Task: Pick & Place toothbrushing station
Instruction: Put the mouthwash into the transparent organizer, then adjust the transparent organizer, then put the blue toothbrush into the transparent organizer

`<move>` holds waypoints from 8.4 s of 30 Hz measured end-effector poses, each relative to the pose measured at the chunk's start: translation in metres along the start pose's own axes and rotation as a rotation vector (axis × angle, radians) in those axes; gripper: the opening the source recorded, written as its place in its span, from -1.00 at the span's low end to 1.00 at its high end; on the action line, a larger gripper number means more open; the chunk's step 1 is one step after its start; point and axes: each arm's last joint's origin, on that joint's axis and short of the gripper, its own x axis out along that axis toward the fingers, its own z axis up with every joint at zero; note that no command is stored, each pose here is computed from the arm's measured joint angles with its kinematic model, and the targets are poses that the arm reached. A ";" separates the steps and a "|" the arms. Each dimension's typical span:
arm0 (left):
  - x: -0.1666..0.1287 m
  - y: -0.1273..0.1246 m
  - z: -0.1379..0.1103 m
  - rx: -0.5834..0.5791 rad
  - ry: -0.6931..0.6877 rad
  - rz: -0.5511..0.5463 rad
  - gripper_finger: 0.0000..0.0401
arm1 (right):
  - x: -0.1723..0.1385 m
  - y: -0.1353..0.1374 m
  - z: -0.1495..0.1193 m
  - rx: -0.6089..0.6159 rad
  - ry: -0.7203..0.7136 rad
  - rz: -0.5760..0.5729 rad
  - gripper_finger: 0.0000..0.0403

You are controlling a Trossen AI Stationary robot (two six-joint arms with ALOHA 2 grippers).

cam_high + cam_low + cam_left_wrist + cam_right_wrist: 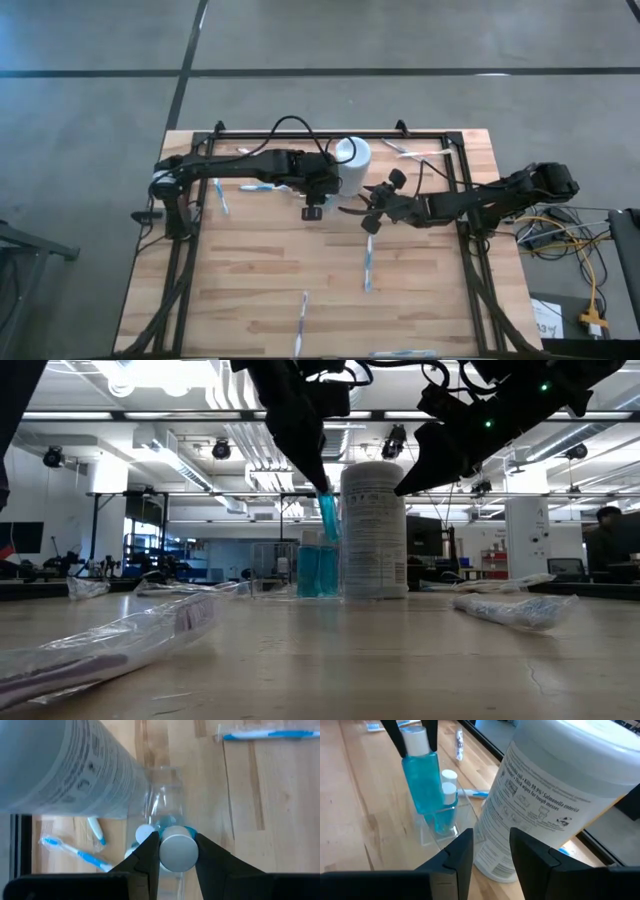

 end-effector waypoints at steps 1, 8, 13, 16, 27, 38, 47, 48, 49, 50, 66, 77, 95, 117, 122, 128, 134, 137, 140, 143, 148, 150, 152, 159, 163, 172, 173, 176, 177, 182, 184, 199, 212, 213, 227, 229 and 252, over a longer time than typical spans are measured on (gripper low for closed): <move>-0.001 0.000 -0.001 0.001 0.013 -0.002 -0.52 | 0.000 0.000 0.000 0.000 0.000 0.000 -0.40; 0.005 0.000 -0.003 0.006 0.049 0.015 -0.52 | 0.000 0.000 0.000 0.003 -0.004 0.001 -0.38; 0.016 -0.001 -0.004 0.020 0.071 0.012 -0.52 | 0.000 0.000 0.001 0.004 -0.006 0.001 -0.41; 0.023 0.000 -0.003 0.026 0.070 0.013 -0.52 | 0.000 0.000 0.001 0.001 -0.007 0.001 -0.42; 0.036 0.001 -0.006 0.033 0.065 0.015 -0.52 | 0.000 0.000 0.001 -0.017 -0.007 0.001 -0.44; 0.051 -0.002 -0.016 0.047 0.086 0.006 -0.52 | 0.000 0.000 0.002 -0.009 -0.017 0.003 -0.44; 0.052 -0.002 -0.017 0.047 0.085 0.008 -0.52 | 0.000 0.001 0.002 -0.009 -0.015 0.016 -0.45; 0.053 -0.002 -0.017 0.045 0.085 0.009 -0.52 | 0.000 0.001 0.002 -0.008 -0.015 0.016 -0.45; 0.052 -0.002 -0.017 0.044 0.085 0.010 -0.48 | 0.000 0.001 0.002 -0.007 -0.015 0.017 -0.45; 0.052 -0.002 -0.017 0.044 0.086 0.011 -0.41 | 0.000 0.001 0.002 -0.008 -0.014 0.022 -0.46; -0.009 -0.001 -0.004 0.025 0.061 0.002 0.07 | 0.000 0.003 0.001 -0.042 -0.004 0.081 -0.46; -0.073 -0.030 -0.100 -0.163 -0.361 0.098 -0.27 | -0.004 0.008 0.001 -0.050 -0.034 0.085 -0.59; -0.030 -0.055 -0.238 -0.558 -0.499 0.397 -0.98 | 0.025 0.030 -0.007 -0.031 -0.095 0.174 -0.96; 0.041 -0.055 -0.201 -0.534 -0.341 0.338 -0.99 | 0.053 0.047 -0.034 -0.058 -0.021 0.242 -0.96; 0.050 -0.053 -0.191 -0.511 -0.314 0.341 -1.00 | 0.053 0.046 -0.036 -0.056 -0.002 0.238 -0.96; 0.061 -0.053 -0.182 -0.480 -0.278 0.324 -0.99 | 0.056 0.041 -0.037 -0.021 0.017 0.220 -0.96; 0.068 -0.053 -0.175 -0.465 -0.267 0.298 -0.99 | 0.065 0.037 -0.044 0.007 0.051 0.194 -0.96; 0.070 -0.053 -0.172 -0.457 -0.264 0.289 -0.99 | 0.071 0.035 -0.049 0.016 0.076 0.181 -0.96; 0.071 -0.053 -0.171 -0.455 -0.261 0.282 -0.99 | 0.074 0.034 -0.052 0.026 0.085 0.176 -0.96; 0.070 -0.053 -0.171 -0.454 -0.262 0.271 -0.99 | 0.074 0.034 -0.051 0.026 0.081 0.176 -0.96; 0.056 -0.052 -0.172 -0.413 -0.214 0.265 -0.96 | 0.068 0.034 -0.043 0.012 0.047 0.197 -0.96; 0.043 -0.050 -0.169 -0.386 -0.191 0.267 -0.95 | 0.062 0.035 -0.038 0.003 0.026 0.226 -0.96; 0.026 -0.048 -0.165 -0.347 -0.159 0.268 -0.94 | 0.057 0.037 -0.032 0.001 0.002 0.256 -0.96; -0.021 -0.016 -0.163 -0.259 0.079 0.287 -0.93 | 0.042 0.041 -0.022 -0.020 -0.040 0.305 -0.95; -0.019 0.006 -0.164 -0.253 0.108 0.206 -0.93 | 0.039 0.043 -0.022 -0.030 -0.043 0.319 -0.85; 0.019 0.033 -0.190 -0.298 0.296 0.047 -0.72 | 0.035 0.050 -0.020 -0.028 -0.073 0.405 -0.35; 0.022 0.033 -0.192 -0.277 0.314 0.037 -0.65 | 0.035 0.050 -0.019 -0.029 -0.079 0.418 -0.29; 0.030 0.033 -0.193 -0.213 0.346 0.012 -0.41 | 0.033 0.051 -0.017 -0.032 -0.098 0.449 -0.15; 0.032 0.033 -0.194 -0.196 0.354 0.005 -0.33 | 0.033 0.051 -0.016 -0.037 -0.104 0.451 -0.11; 0.037 0.038 -0.190 -0.128 0.374 0.036 0.03 | 0.031 0.051 -0.015 -0.060 -0.110 0.470 0.00; 0.039 0.041 -0.191 -0.116 0.393 0.055 0.11 | 0.031 0.051 -0.015 -0.061 -0.112 0.473 0.01; 0.075 0.058 -0.211 -0.191 0.478 -0.042 -0.11 | 0.031 0.051 -0.015 -0.085 -0.117 0.471 0.01; 0.054 0.056 -0.207 -0.254 0.432 -0.002 -0.90 | 0.031 0.051 -0.015 -0.087 -0.118 0.471 0.01; 0.046 0.055 -0.205 -0.260 0.417 0.009 -0.91 | 0.031 0.051 -0.015 -0.085 -0.118 0.471 0.01; -0.071 0.033 -0.182 -0.352 -0.071 0.151 -0.97 | 0.030 0.052 -0.010 -0.036 -0.165 0.509 0.01; -0.081 0.023 -0.177 -0.337 -0.197 0.138 -0.97 | 0.028 0.053 -0.005 -0.019 -0.208 0.559 0.01; -0.073 -0.088 -0.136 -0.115 -0.868 0.019 -0.98 | 0.005 0.056 0.063 0.115 -0.731 0.665 0.01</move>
